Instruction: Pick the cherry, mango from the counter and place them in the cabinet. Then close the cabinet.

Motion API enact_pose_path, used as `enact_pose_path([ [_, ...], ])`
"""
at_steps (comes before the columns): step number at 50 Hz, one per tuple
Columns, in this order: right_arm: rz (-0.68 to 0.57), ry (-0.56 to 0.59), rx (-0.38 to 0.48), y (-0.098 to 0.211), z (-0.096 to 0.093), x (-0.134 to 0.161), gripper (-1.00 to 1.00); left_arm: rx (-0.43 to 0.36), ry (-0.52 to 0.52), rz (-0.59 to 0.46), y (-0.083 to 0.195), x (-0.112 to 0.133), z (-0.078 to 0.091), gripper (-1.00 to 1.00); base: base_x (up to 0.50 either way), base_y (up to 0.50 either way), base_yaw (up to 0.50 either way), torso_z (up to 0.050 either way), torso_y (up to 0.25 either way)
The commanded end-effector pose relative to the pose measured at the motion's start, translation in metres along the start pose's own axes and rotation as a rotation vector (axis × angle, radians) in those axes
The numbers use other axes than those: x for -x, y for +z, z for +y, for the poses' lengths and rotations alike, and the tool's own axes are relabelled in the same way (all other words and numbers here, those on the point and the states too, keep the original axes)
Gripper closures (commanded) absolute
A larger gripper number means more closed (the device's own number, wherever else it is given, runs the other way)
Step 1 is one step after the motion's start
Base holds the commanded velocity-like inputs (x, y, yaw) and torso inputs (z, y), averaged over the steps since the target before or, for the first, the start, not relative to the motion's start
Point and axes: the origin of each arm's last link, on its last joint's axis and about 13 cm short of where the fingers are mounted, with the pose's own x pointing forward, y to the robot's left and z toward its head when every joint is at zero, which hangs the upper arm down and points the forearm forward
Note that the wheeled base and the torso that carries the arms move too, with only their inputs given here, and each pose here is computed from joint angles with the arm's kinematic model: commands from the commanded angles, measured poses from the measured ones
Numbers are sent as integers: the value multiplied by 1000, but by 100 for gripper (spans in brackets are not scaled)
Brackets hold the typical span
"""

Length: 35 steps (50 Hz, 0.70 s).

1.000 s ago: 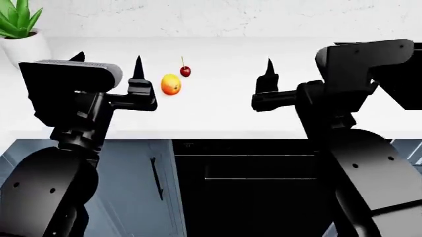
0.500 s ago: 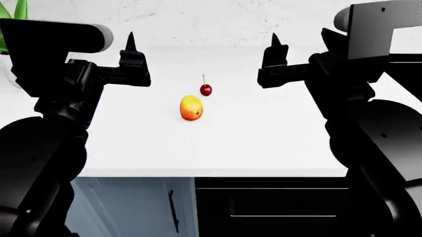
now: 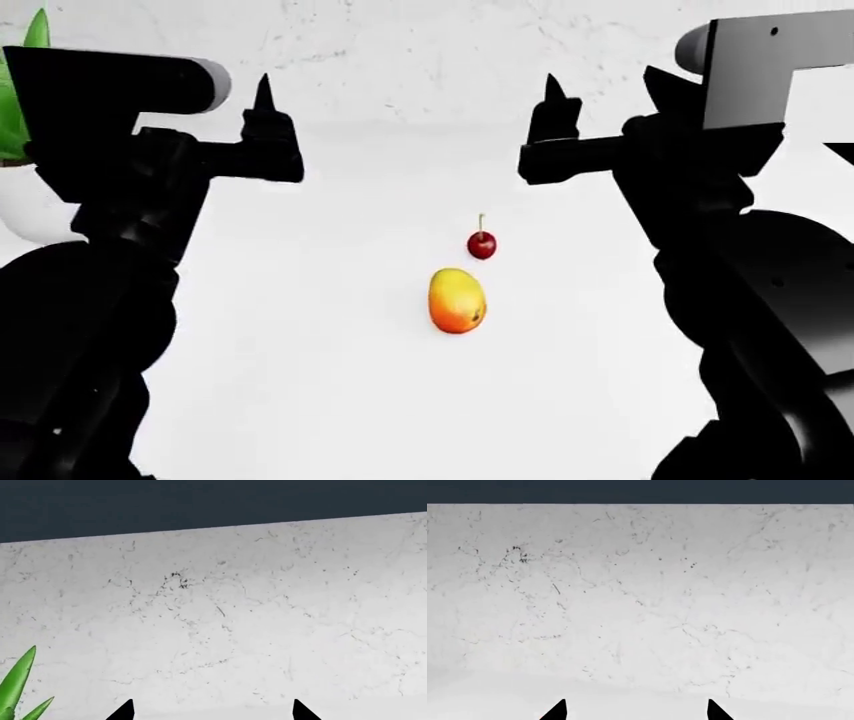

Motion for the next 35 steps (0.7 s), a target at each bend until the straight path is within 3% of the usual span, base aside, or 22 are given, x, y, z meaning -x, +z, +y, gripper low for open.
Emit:
enact_pose_path([
  [1,6,-3,1,-2,0,1,-100,-3,-8,5,-2,1,-1,-100,0,0,0,0,0],
  [7,4,3,-6,-2,0,2,-100,-3,-9,9,-3,2,-2,-100,65,0,0,0,0],
  [21,9,-1,-12,-5,-1,3,-100,-2,-13,15,-6,4,-2,-100,356,64,0,0,1],
  [29,4,2,-7,-6,-1,5,-100,-1,-14,18,-7,4,-2,-100,340,339,0,0,0],
  [35,3,-2,-16,-7,-1,5,-100,-1,-15,21,-9,5,-2,-100,33,23,0,0,2],
])
